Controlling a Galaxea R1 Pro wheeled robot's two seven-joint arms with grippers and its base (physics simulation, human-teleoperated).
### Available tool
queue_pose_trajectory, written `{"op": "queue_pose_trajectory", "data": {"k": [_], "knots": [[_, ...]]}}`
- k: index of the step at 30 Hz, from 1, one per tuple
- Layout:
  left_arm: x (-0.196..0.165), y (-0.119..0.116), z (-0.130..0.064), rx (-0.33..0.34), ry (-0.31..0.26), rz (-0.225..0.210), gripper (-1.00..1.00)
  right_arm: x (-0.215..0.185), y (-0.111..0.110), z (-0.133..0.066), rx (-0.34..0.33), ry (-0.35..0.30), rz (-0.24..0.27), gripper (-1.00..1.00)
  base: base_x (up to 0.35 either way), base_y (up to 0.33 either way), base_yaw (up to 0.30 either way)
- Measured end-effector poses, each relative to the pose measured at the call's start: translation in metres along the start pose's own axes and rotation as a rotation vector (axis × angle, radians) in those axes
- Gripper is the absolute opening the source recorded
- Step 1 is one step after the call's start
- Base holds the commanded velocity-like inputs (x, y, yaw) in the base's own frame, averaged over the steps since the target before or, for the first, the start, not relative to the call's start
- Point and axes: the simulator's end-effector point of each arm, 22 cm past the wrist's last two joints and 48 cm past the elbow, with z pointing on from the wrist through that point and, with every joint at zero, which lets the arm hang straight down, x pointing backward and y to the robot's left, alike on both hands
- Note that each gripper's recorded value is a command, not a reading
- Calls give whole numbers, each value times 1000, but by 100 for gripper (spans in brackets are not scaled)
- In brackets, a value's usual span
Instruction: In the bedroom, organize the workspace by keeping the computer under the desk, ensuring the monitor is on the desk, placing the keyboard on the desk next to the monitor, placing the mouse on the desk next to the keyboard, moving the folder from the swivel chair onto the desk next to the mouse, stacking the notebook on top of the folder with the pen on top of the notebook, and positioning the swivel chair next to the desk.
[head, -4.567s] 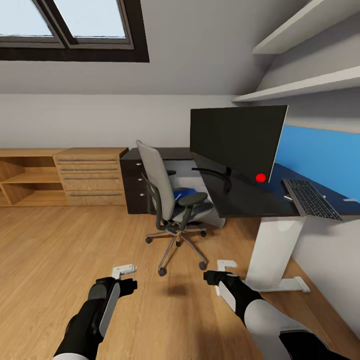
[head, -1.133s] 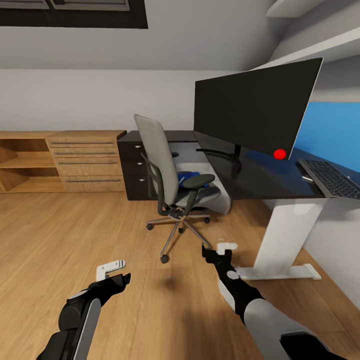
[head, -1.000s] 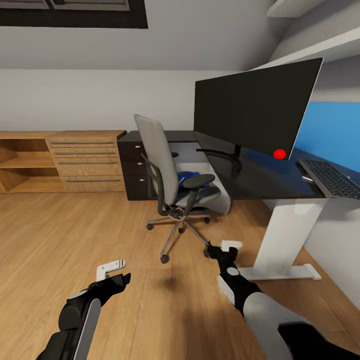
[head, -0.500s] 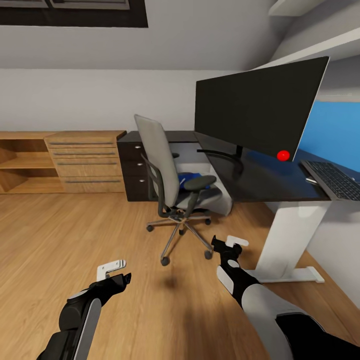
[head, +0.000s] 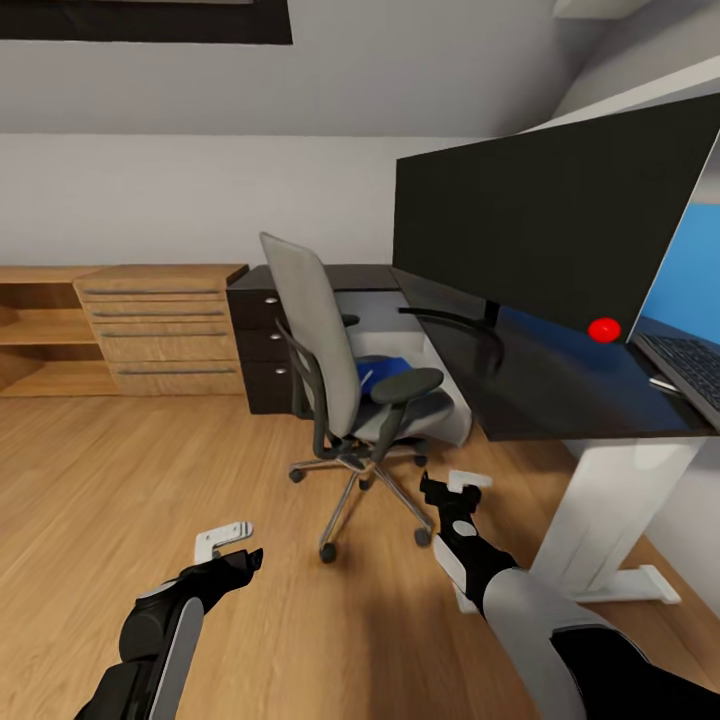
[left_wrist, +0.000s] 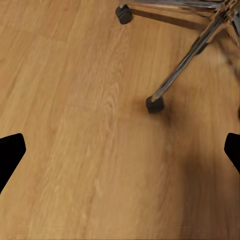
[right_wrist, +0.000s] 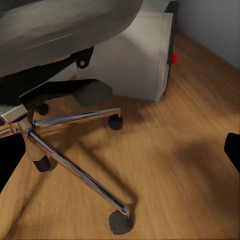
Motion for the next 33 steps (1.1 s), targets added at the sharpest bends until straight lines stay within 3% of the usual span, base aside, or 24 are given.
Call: {"op": "queue_pose_trajectory", "data": {"k": [4, 8, 12, 14, 16, 19, 20, 25, 33], "knots": [[-1, 0, 0, 1, -4, -1, 100, -6, 1, 0, -6, -26, -9, 100, 136, 0, 0], [0, 6, -4, -8, -33, -9, 100, -18, 6, -1, -25, -82, -55, 100, 31, 0, 0], [-8, 10, -10, -7, -149, -29, 100, -21, 7, -1, -30, -98, -73, 100, 9, 0, 0], [-8, 0, -14, 15, -200, -24, 100, -22, 7, -1, -30, -101, -77, 100, 2, 0, 0], [-11, -5, -24, 30, -301, -31, 100, -22, 6, -1, -30, -104, -79, 100, 0, 0, 0], [-12, -15, -37, 57, -405, -38, 100, -22, 6, -1, -30, -104, -80, 100, 0, 0, 0], [-11, -25, -48, 81, -467, -38, 100, -23, 6, -1, -32, -107, -81, 100, 0, 0, 0], [-8, -30, -54, 95, -500, -38, 100, -29, 9, -2, -39, -135, -73, 100, 0, 0, 0], [-7, -32, -56, 99, -507, -38, 100, -33, 10, -3, -42, -154, -68, 100, 11, 9, 0]]}}
